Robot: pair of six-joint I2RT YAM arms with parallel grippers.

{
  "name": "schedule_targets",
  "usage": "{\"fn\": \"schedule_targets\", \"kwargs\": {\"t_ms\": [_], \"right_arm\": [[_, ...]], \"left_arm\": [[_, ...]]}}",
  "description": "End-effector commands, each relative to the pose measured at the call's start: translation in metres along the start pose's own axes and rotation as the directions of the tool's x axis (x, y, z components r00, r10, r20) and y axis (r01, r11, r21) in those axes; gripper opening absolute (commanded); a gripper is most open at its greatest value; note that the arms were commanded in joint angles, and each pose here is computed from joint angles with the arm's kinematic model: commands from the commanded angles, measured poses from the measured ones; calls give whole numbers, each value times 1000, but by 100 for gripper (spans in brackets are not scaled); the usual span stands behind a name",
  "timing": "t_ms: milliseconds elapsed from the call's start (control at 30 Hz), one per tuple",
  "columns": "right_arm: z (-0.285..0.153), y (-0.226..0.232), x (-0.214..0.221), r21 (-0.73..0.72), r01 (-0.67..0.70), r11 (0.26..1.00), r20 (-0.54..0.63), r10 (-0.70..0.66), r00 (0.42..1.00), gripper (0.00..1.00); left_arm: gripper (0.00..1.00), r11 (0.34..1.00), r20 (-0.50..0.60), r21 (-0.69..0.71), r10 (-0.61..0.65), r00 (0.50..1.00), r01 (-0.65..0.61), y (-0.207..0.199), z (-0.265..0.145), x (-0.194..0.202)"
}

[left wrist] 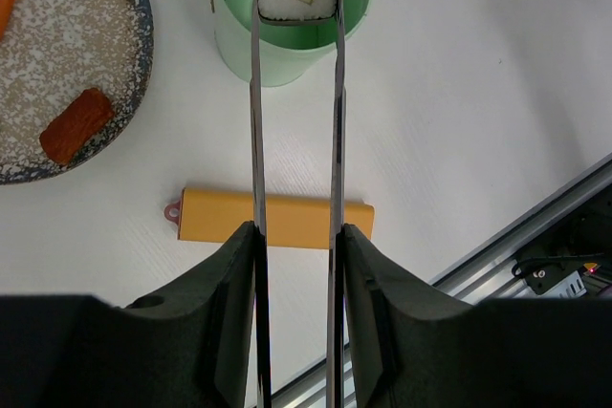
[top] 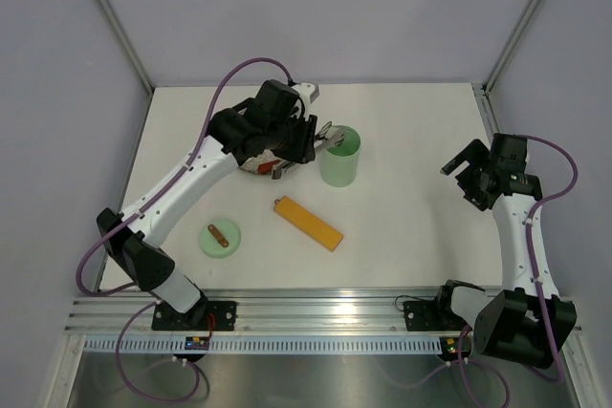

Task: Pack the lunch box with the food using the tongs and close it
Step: Place the fake food in the packing box.

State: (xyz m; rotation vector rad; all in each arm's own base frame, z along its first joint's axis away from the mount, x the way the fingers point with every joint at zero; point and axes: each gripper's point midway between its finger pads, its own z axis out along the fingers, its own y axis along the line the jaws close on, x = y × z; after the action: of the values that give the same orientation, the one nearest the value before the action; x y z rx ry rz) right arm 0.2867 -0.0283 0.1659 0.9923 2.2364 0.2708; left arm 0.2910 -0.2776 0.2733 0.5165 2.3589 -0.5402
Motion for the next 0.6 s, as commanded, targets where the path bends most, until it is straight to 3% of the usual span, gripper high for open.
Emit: {"fn": "schedule_targets", "kwargs": {"t_ms": [0,267,567], "right_arm": [[-5,7,-1,-39,4,999,9,-4,1000,93],[-5,7,-2,-36,7,999,8,-7,1000,93],[-4,6,-1,-32,8,999,8,-8,1000,93]], "left_arm": [[5,998,72,64,4,997,-8,-14,5,-18],[9,997,60,71,-6,998,2,-16,21,-17],[30,997,56,74,-5,998,1,-17,27,-17]]}}
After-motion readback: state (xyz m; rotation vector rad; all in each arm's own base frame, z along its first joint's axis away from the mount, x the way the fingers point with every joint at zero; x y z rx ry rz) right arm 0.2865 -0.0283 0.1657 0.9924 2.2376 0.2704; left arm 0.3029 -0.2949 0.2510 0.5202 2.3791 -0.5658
